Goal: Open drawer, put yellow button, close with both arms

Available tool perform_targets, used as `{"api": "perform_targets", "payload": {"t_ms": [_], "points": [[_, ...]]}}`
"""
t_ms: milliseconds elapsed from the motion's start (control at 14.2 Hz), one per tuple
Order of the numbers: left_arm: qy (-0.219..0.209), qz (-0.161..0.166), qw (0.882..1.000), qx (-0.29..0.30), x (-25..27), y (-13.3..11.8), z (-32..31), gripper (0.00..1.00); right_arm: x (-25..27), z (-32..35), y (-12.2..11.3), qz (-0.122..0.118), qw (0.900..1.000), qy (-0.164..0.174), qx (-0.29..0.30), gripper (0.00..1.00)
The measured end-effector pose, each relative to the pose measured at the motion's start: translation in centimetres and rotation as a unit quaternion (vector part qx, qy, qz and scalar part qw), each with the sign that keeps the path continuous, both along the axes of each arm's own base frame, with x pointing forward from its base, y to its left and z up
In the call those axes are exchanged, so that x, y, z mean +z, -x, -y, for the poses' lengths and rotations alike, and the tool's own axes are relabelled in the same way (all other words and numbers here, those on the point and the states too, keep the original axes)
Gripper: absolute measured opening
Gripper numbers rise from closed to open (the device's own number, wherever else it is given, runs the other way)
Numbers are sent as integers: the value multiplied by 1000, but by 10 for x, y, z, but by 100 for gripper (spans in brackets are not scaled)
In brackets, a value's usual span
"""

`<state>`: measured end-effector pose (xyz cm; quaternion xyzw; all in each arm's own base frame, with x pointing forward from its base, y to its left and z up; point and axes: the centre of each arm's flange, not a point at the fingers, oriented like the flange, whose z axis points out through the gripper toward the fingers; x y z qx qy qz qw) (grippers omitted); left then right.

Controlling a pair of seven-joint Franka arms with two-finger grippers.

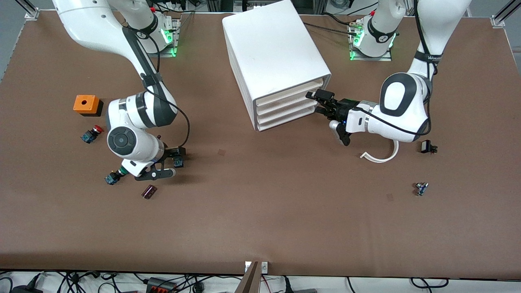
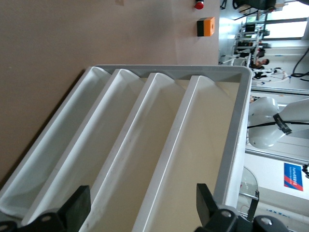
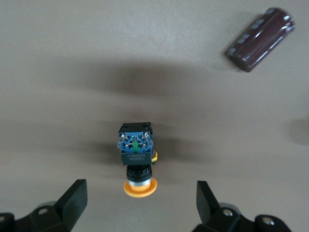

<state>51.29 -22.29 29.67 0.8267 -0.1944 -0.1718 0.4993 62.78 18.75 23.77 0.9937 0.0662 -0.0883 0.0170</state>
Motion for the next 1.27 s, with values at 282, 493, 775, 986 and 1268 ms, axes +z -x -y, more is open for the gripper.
{"api": "perform_targets", "payload": {"t_ms": [282,493,775,986,1268], "points": [[27,-15,999,-15,-25,25,13,85,-32,-7,5,-14,1000,5,6,100],[38,-23,999,-16,-27,33,25,56,-45,-12,7,-13,1000,5,9,100],[39,-23,999,-16,-27,34,25,30,-55,-12,6,-7,1000,4,9,96],[51,-7,998,-24,-25,31,25,18,-61,-12,7,-9,1000,5,10,73],[55,4,998,-21,-25,16,21,17,-60,-12,5,-7,1000,4,10,43]]}}
